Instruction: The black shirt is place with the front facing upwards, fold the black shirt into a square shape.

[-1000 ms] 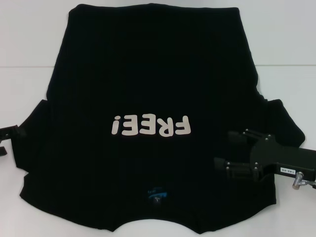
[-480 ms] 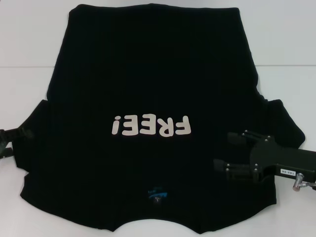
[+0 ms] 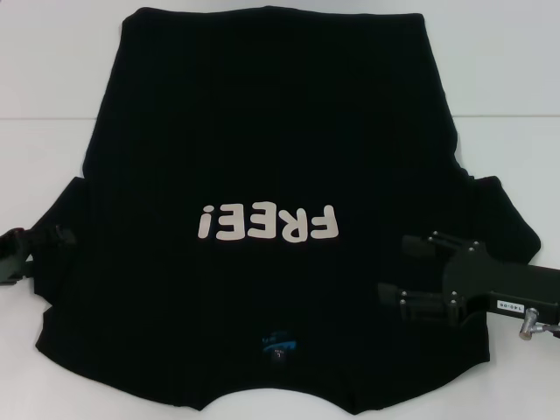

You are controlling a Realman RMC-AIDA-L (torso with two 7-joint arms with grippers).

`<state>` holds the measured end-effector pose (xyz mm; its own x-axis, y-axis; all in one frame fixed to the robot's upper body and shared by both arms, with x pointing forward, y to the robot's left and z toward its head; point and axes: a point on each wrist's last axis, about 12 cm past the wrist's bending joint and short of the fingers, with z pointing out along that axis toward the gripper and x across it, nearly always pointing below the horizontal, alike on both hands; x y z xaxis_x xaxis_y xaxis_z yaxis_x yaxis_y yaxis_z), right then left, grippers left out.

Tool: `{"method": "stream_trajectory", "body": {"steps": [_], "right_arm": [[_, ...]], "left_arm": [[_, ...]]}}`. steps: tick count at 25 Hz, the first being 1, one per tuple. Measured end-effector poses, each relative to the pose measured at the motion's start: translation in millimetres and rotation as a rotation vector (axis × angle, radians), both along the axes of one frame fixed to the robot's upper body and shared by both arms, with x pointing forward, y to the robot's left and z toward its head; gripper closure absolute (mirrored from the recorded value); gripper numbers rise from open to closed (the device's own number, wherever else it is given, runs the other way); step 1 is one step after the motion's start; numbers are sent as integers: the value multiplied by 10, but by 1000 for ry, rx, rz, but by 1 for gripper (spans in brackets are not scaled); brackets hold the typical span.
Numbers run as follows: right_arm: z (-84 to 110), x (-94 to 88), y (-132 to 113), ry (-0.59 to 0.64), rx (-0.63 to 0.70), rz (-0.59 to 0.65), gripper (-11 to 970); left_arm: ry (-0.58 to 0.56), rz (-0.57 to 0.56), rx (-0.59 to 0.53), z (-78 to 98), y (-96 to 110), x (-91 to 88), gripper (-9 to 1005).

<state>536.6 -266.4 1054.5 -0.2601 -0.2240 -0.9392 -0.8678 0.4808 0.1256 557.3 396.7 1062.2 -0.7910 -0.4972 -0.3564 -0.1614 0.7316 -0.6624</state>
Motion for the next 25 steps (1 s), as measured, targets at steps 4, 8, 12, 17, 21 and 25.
{"method": "stream_trajectory", "body": {"steps": [4, 8, 12, 17, 21, 25], "right_arm": [[0, 0, 0, 0, 0, 0, 19], [1, 1, -1, -1, 0, 0, 19], [4, 2, -1, -2, -1, 1, 19], [10, 6, -4, -5, -2, 1, 18], [11, 7, -4, -5, -2, 1, 18], [12, 7, -5, -5, -2, 1, 18]], "left_arm": [[-3, -7, -5, 3, -17, 4, 62], [-12, -23, 2, 11, -39, 22, 113], [-19, -36, 8, 31, -49, 41, 164], [-29, -40, 25, 44, -46, 63, 227], [-30, -39, 35, 44, -40, 71, 377], [-32, -30, 47, 42, -24, 78, 551]]}}
